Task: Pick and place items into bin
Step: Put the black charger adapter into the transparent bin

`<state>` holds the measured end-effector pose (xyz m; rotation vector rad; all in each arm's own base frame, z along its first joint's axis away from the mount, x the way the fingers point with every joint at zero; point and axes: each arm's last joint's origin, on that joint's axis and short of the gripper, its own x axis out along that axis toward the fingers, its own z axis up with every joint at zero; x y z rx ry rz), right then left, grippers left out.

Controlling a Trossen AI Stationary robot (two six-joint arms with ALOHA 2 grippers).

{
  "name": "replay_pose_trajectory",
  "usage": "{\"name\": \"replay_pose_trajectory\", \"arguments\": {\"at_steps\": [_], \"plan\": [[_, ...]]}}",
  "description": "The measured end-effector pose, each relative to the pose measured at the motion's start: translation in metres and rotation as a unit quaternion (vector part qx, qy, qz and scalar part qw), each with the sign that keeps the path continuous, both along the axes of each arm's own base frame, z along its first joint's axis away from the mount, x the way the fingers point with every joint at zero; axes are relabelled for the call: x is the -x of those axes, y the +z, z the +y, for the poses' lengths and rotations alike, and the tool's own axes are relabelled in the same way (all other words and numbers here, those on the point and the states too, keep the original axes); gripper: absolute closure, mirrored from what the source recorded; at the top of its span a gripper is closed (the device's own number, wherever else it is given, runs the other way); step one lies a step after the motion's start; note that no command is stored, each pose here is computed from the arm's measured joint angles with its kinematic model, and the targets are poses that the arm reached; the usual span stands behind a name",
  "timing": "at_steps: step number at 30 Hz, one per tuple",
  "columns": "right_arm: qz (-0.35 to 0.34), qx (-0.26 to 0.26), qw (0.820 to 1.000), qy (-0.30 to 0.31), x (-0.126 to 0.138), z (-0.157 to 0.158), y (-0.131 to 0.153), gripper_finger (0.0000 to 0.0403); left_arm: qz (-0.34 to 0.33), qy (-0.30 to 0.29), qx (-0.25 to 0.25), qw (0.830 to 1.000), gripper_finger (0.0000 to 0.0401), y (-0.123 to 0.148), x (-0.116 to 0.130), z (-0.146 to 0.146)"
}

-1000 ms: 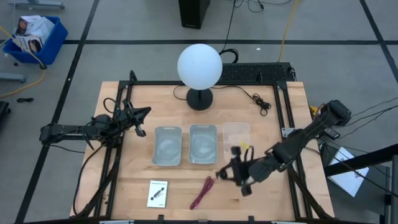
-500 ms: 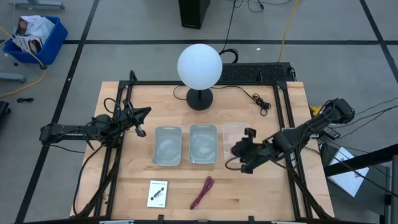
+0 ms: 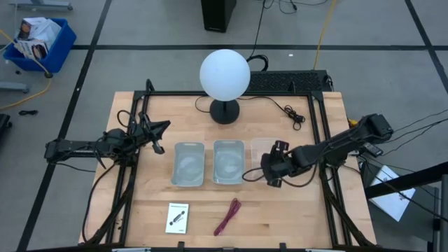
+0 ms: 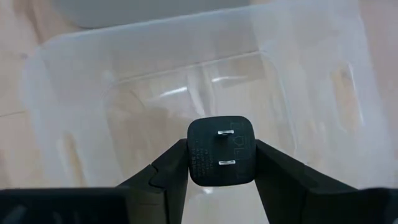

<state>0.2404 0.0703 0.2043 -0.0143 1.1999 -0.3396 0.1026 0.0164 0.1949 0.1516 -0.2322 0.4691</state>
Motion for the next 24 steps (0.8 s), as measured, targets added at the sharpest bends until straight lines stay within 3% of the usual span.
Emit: {"name": "replay_pose_trajectory", "arguments": {"at_steps": [12, 24], "plan": [[0.007, -0.041, 0.999, -0.022, 0.003, -0.021, -0.031, 0.0254, 0.0, 0.0, 0.0, 1.0, 0.037, 0.0, 0.0, 0.0], [-0.005, -0.076, 0.997, -0.014, 0.005, -0.025, -0.043, 0.0253, 0.0, 0.0, 0.0, 1.0, 0.037, 0.0, 0.0, 0.0]]}}
